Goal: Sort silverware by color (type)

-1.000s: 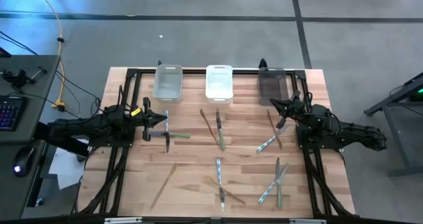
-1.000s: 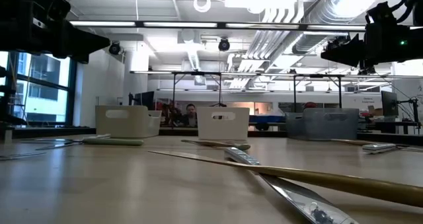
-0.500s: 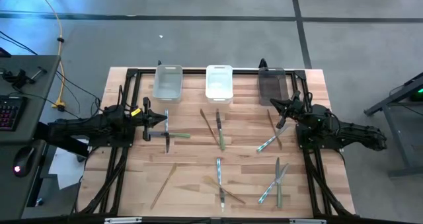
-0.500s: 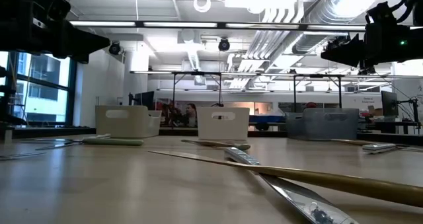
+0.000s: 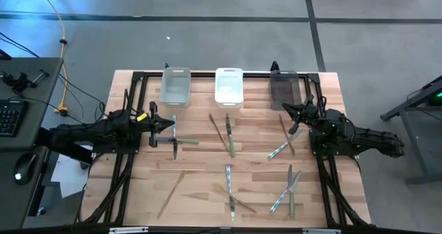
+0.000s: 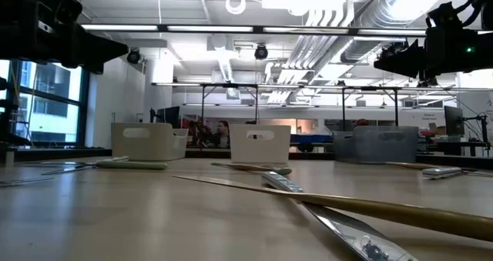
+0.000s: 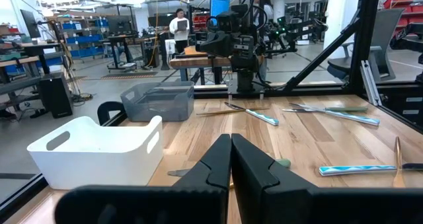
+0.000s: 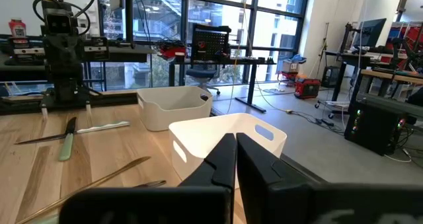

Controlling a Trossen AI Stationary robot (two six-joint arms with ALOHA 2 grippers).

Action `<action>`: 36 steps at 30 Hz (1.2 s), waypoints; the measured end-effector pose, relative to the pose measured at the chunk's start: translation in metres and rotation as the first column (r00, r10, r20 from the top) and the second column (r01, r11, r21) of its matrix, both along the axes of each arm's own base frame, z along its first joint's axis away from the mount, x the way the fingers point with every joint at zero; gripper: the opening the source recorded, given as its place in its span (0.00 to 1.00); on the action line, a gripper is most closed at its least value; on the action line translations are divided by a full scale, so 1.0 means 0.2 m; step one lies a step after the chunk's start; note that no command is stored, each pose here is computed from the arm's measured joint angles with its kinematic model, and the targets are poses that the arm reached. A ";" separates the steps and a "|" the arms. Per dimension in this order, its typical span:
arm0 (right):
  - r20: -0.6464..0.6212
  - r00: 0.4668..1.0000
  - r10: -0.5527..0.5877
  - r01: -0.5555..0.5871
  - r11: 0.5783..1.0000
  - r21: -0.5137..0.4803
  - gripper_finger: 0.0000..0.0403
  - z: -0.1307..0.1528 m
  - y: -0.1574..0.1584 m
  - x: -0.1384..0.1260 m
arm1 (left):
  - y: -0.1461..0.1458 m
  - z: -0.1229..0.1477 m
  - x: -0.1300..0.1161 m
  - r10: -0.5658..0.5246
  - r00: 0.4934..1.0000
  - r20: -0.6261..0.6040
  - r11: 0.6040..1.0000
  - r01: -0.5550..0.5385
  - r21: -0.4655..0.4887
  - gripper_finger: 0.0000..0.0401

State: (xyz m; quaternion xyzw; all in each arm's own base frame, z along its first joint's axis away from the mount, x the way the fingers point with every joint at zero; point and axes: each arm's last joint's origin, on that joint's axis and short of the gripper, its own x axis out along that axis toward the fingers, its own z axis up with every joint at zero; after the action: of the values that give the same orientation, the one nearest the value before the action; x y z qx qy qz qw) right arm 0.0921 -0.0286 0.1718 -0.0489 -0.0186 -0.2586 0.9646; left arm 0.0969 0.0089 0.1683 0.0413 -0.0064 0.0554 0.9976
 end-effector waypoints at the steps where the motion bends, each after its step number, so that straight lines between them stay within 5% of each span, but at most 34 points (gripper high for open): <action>1: 0.000 1.000 0.000 0.000 1.000 0.000 0.00 0.00 0.00 0.00 | 0.00 0.00 0.00 0.000 1.000 0.000 1.000 0.000 0.000 0.01; 20: 0.006 1.000 0.000 0.000 1.000 -0.001 0.00 0.00 0.00 0.00 | 0.00 0.00 0.00 0.000 1.000 0.001 1.000 0.000 0.000 0.01; 28: 0.165 0.986 0.004 0.000 1.000 -0.029 0.00 0.08 0.00 -0.01 | 0.00 0.00 0.00 0.000 1.000 0.000 1.000 0.000 0.000 0.01; 32: 0.321 0.940 0.114 -0.133 0.990 0.037 0.00 0.13 0.02 -0.02 | 0.00 0.00 0.00 0.000 1.000 0.001 1.000 0.000 0.000 0.01; 36: 0.328 0.920 0.215 -0.253 0.964 0.078 0.00 0.12 0.03 0.01 | 0.00 0.00 0.00 0.000 1.000 0.000 1.000 0.000 0.000 0.01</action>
State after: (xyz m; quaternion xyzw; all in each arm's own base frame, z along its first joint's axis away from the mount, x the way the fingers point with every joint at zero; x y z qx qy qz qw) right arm 0.0942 -0.0227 0.1960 0.0530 -0.1633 -0.1466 0.9742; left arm 0.0968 0.0089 0.1684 0.0413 -0.0067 0.0554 0.9976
